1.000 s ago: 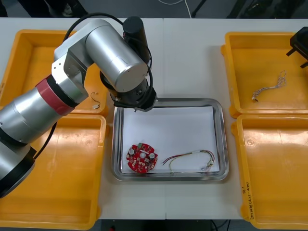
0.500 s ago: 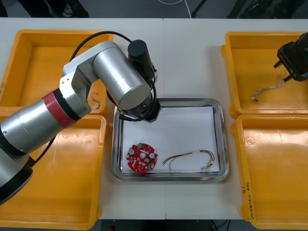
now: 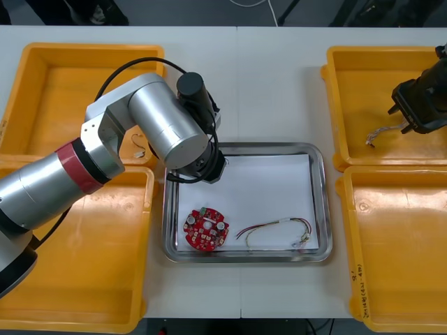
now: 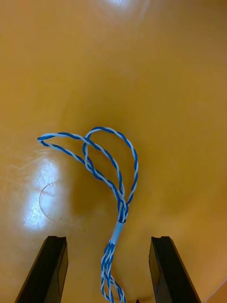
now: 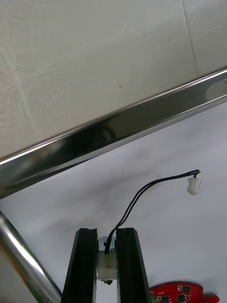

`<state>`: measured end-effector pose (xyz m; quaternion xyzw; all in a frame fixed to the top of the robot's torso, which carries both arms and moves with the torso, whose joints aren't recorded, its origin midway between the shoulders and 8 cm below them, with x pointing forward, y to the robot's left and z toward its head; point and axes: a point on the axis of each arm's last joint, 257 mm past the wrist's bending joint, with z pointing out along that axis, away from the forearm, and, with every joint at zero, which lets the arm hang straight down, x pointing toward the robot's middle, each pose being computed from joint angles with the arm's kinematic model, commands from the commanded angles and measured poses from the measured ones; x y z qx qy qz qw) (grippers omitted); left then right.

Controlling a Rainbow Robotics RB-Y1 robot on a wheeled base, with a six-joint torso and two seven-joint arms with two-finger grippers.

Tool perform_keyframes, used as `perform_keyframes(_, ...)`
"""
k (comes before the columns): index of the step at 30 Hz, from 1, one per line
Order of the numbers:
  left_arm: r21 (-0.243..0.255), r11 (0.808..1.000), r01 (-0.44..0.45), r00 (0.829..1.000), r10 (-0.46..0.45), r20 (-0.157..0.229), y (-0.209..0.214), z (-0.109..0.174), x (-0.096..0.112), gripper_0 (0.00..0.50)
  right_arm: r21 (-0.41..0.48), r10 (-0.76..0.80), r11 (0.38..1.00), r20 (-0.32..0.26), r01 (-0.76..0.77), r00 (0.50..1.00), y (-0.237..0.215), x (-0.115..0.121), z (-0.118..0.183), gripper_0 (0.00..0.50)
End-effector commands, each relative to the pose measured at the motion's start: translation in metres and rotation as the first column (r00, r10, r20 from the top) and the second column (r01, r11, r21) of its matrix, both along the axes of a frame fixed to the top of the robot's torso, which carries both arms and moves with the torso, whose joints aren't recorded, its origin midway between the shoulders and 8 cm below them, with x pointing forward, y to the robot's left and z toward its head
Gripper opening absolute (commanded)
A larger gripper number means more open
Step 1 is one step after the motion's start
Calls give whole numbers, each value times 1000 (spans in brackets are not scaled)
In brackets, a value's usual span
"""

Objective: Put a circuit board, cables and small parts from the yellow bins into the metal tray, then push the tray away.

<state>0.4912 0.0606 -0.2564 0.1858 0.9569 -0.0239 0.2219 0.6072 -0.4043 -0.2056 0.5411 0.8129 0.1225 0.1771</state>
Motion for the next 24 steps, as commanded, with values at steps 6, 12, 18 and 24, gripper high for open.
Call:
perform_keyframes(6,-10,996,-84,996,84,4,16,-6,3,104,33,-35,999,52,33,998,18,19,27,500)
perform_keyframes(12,-15,996,-89,996,89,3,16,-6,3,500,25,-47,999,44,46,998,16,17,14,500)
perform_keyframes(18,-24,995,-97,995,97,4,14,-5,4,500,29,-53,998,39,52,998,17,16,12,500)
perform_keyframes(24,-37,994,-101,995,102,15,11,3,7,500,45,-61,997,39,59,997,21,16,4,500)
